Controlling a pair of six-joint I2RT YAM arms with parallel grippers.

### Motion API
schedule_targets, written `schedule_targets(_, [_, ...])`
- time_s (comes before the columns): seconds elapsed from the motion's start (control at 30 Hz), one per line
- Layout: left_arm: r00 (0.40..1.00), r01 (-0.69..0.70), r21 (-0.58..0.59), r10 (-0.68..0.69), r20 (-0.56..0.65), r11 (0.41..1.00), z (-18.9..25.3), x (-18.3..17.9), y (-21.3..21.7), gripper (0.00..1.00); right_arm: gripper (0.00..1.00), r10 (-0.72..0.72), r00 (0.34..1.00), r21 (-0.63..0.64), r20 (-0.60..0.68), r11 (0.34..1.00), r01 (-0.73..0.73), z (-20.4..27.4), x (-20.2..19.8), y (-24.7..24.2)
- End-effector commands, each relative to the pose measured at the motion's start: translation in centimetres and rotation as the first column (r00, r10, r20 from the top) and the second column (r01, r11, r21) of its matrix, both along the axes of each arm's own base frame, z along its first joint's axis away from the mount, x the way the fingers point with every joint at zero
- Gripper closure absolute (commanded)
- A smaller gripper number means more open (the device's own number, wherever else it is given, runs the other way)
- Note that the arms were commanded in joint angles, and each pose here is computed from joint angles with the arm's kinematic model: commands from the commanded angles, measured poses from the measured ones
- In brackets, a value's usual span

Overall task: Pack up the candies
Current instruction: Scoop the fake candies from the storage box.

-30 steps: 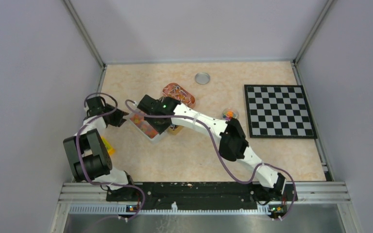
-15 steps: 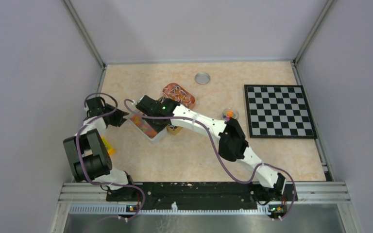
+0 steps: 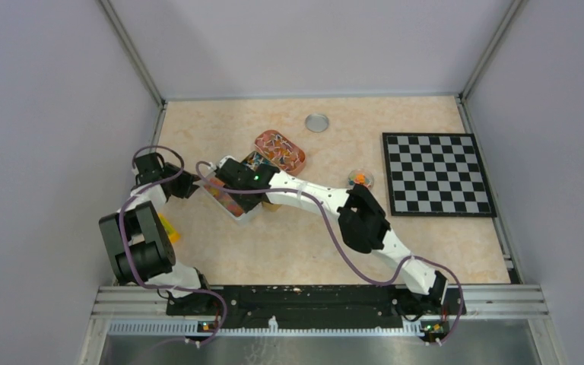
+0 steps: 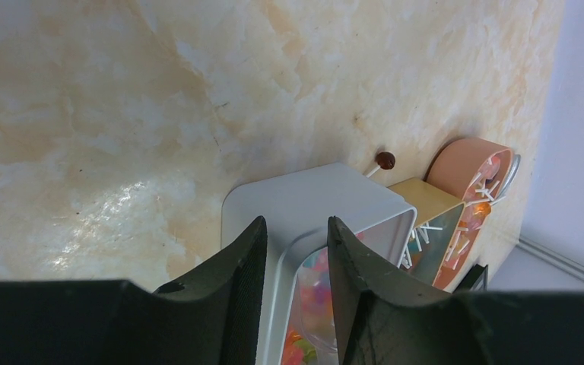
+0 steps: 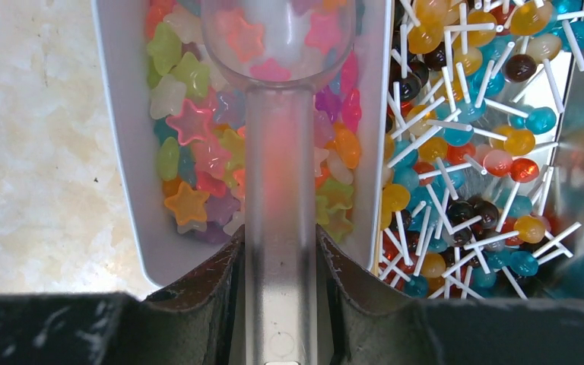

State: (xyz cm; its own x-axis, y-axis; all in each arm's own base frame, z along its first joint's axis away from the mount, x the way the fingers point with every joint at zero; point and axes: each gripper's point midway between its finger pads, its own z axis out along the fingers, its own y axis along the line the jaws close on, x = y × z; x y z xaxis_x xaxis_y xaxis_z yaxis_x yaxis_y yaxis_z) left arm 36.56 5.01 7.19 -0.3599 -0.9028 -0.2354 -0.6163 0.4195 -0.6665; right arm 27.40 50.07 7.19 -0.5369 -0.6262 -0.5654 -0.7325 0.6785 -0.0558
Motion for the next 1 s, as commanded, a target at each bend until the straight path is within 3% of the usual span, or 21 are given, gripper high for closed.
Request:
schedule_targets(0.0, [1.0, 0.02, -0.024, -0.02, 0.014, 1.0, -0.1, 0.1, -0.5, 0.6, 1.0, -0.022, 0.999, 0.056, 0.037, 0.998, 0.02, 2.7, -0.1, 0.1])
schedule_targets(0.97, [1.0, 0.023, -0.02, -0.022, 0.02, 1.0, 0.2, 0.2, -0.4, 0.57, 1.0, -0.012, 0.995, 0.174, 0.097, 0.985, -0.005, 5.0, -0.5, -0.6])
